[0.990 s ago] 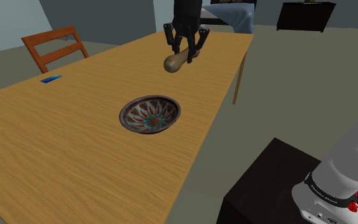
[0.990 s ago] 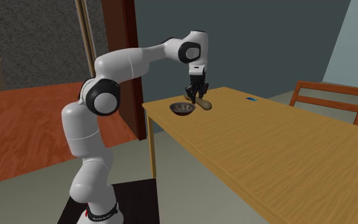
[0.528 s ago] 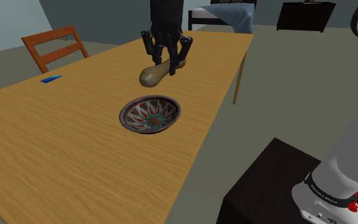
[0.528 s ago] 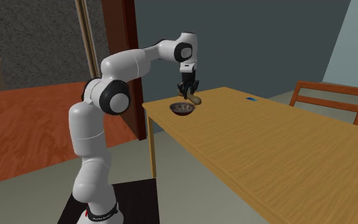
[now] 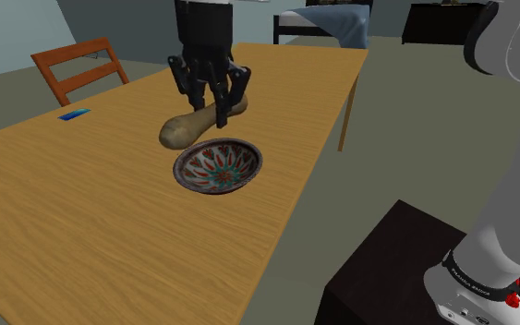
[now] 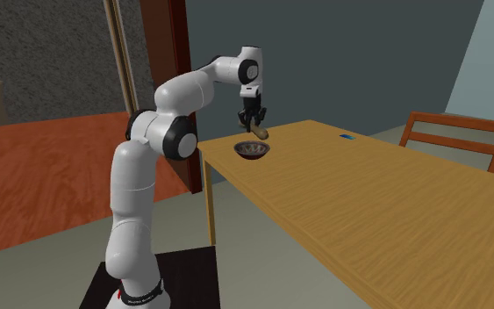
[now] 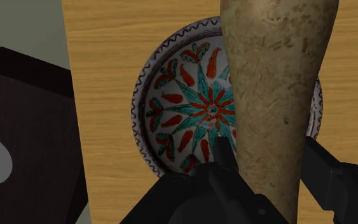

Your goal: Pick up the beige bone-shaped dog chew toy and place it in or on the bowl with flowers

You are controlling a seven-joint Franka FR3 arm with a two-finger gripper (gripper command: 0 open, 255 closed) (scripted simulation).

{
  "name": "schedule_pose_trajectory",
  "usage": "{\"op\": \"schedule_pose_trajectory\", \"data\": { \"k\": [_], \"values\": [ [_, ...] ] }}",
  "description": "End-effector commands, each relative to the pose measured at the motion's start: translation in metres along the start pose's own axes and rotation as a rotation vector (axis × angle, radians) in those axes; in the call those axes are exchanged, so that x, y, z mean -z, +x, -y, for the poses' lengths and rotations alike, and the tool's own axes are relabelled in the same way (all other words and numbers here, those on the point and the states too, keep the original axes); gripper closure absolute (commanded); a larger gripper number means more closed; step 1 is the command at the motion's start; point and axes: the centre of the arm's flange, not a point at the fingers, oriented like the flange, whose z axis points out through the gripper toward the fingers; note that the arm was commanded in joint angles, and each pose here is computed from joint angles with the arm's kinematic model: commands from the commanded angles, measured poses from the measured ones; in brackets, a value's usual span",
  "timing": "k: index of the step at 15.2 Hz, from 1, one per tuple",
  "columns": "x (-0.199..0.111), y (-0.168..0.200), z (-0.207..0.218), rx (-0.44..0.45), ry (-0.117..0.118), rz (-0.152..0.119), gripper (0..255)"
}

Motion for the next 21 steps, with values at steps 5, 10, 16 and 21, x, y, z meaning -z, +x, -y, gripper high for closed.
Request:
{"op": "schedule_pose_trajectory", "data": {
  "k": [5,10,16,21],
  "values": [
    [-0.03,0.0,-0.003,-0.001,0.001,0.0,255],
    [-0.056,0.002,-0.005,-0.001,0.001,0.0,255],
    [-0.067,0.002,-0.006,-0.001,0.001,0.0,255],
    [-0.067,0.002,-0.006,-0.001,0.001,0.0,0]
  ]
}}
